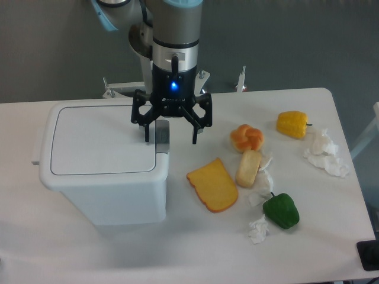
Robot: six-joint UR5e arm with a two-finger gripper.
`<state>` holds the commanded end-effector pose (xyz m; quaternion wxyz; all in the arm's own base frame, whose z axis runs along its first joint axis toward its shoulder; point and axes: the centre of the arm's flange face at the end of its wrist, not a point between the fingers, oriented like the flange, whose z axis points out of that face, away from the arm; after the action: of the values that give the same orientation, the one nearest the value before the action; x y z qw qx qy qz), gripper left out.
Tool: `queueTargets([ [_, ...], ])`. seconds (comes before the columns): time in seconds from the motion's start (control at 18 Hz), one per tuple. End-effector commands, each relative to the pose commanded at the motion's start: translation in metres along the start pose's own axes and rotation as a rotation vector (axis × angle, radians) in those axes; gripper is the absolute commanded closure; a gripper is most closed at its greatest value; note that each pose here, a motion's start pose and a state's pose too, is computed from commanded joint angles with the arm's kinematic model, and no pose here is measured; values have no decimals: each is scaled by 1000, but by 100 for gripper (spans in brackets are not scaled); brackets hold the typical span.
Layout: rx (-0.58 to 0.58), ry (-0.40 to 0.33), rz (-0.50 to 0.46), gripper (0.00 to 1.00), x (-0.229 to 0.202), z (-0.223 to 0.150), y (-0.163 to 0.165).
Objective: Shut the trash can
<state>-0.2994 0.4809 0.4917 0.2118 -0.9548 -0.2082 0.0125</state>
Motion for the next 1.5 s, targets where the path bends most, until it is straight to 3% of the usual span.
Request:
queueTargets([
  [1.06,21,-10,0,0,-4,-11,-4],
  [1.5,21,-27,89,0,-26,-14,-2],
])
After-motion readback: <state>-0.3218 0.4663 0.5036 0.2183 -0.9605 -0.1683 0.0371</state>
